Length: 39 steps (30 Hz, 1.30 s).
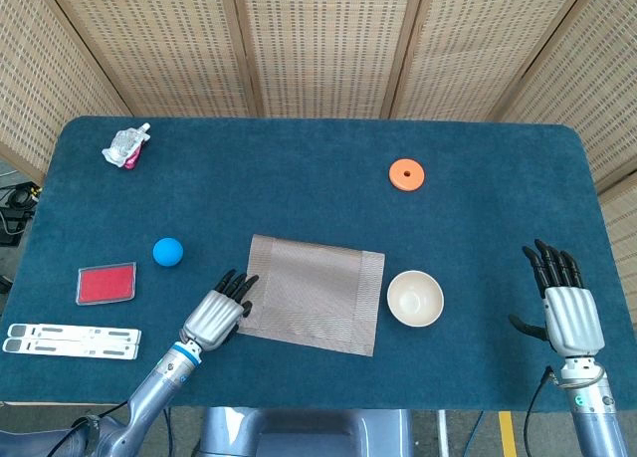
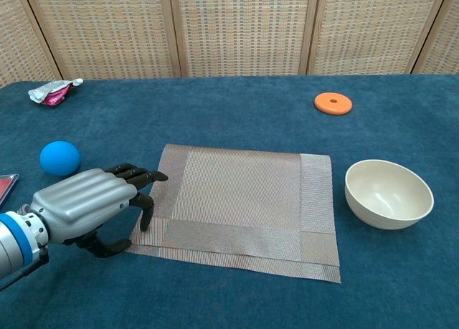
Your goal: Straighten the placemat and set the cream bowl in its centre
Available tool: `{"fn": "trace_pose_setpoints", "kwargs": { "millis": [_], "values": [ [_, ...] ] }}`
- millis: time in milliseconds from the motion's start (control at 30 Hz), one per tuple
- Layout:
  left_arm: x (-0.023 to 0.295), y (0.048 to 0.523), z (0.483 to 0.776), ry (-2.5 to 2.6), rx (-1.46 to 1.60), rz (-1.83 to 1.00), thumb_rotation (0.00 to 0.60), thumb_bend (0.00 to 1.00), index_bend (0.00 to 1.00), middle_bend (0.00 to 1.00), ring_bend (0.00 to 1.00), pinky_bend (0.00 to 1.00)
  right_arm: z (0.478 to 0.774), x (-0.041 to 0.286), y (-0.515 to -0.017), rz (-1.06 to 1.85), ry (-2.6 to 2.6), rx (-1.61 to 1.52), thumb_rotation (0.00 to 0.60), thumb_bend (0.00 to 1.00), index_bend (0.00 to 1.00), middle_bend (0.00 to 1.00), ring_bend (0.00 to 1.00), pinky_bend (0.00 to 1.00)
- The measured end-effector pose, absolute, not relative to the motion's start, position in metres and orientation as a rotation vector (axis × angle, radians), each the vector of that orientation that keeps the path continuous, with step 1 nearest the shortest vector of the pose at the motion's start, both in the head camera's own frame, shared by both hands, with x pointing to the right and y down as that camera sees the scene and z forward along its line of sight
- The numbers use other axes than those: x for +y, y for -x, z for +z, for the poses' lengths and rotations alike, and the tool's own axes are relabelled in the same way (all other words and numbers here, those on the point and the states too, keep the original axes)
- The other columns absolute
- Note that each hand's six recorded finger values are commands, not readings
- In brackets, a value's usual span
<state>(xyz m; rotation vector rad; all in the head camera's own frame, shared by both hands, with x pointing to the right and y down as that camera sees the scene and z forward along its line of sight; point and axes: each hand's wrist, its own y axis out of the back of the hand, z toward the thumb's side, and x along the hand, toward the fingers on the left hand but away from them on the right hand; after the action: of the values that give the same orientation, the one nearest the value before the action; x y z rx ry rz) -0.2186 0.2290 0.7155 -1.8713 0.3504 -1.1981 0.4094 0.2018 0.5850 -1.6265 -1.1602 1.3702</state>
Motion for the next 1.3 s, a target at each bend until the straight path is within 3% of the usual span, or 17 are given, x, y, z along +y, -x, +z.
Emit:
{"fn": "trace_pose_setpoints", "kwargs": {
  "millis": [367, 1000, 1300],
  "values": [
    [0.2302, 0.2121, 0.7198, 1.868, 0.342, -1.188, 0.6, 0.44, 0.54, 0.0, 0.0, 0.0, 0.5832, 0.2022, -0.4086, 1.363, 1.628, -1.162, 0.6, 0.12, 0.07, 0.0, 0.0, 0.0],
    [0.2305, 0.2102, 0.7221, 1.868, 0.358, -1.171, 0.6, 0.55, 0.55, 0.0, 0.0, 0.0, 0.5806, 0.2025, -0.4079, 1.355, 1.626, -1.164, 0.6, 0.12, 0.07, 0.0, 0.0, 0.0],
    [0.2261, 0.2093, 0.7164, 1.861, 0.376, -1.153, 0.6, 0.55, 0.55, 0.0, 0.0, 0.0, 0.5794, 0.2027, -0.4077, 1.351, 1.627, -1.165, 0.6, 0.12, 0.07, 0.0, 0.0, 0.0]
  ]
}}
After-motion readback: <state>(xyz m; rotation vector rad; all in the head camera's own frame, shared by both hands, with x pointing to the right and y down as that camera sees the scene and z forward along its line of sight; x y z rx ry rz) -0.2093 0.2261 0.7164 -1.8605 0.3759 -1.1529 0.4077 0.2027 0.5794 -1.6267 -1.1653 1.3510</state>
